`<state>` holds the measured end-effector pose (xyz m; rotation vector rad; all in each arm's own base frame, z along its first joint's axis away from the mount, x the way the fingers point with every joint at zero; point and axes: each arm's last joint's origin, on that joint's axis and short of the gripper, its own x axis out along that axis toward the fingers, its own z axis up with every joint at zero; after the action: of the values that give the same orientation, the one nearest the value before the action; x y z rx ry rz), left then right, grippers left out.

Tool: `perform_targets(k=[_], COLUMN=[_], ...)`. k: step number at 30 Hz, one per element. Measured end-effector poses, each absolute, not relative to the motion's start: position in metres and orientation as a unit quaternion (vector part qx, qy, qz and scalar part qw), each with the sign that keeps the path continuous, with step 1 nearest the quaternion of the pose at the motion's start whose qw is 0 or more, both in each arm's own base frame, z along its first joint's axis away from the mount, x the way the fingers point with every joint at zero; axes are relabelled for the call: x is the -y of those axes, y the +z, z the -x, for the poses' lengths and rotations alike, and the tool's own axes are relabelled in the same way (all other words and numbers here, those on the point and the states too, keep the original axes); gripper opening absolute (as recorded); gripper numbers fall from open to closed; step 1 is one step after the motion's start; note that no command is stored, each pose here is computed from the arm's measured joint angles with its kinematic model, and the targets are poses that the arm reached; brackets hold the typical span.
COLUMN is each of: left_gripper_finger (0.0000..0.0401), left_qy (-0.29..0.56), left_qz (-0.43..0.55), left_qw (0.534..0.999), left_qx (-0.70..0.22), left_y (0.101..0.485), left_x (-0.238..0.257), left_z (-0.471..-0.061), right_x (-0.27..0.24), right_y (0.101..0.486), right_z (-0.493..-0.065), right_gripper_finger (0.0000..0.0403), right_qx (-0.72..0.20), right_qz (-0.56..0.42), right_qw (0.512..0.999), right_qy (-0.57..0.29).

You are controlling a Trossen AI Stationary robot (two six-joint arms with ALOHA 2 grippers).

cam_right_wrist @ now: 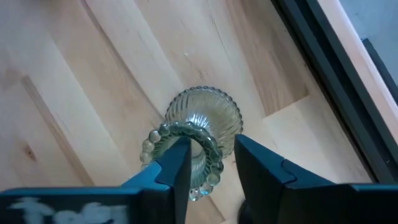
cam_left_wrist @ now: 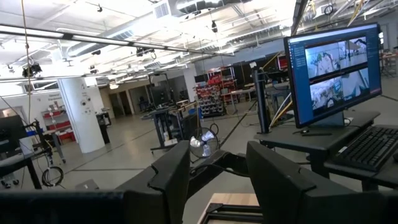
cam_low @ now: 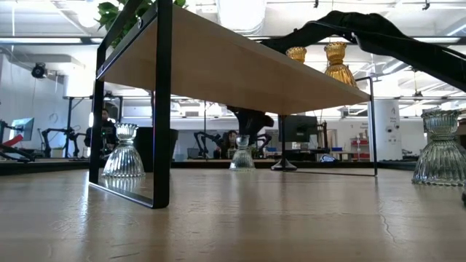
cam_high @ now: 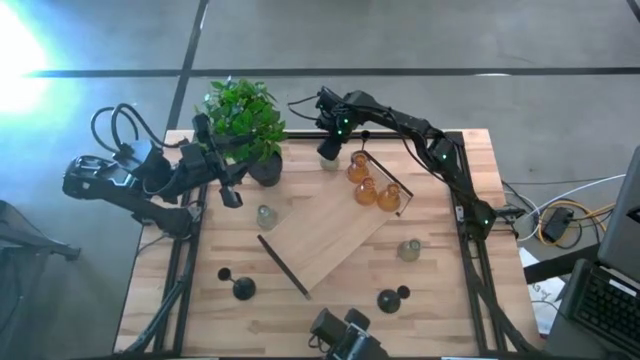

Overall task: Pick & Place candle stick holders
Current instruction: Put the top transparent glass candle holder on the shelf

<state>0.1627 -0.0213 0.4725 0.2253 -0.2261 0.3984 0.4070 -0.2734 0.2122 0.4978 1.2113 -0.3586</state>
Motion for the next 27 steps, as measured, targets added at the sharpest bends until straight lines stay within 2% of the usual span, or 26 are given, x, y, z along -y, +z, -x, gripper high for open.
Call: perform_targets(k=[6, 16, 27], left_gripper_finger=[0.0163, 0.0163, 0.0163], left_qy=[0.197, 0.197, 0.197], left_qz=[-0.111, -0.111, -0.111], left_qw=[0.968, 0.968, 0.968], left_qx=[0.112, 0.112, 0.112], left_y=[0.473, 0.472, 0.473], left_x=[0.021, 0.021, 0.021], left_z=[-0.163, -0.163, -0.163], right_x=[0.274, 0.272, 0.262], right_y=[0.215, 0.228, 0.292], right_z=[-0.408, -0.405, -0.390], right_gripper_finger=[0.0026, 0.0020, 0.0020], right_qx=[-0.554, -0.563, -0.515], right_qz=[-0.227, -0.215, -0.186], right_qw=[0.785, 0.783, 0.821], right_qy=[-0.160, -0.156, -0.160])
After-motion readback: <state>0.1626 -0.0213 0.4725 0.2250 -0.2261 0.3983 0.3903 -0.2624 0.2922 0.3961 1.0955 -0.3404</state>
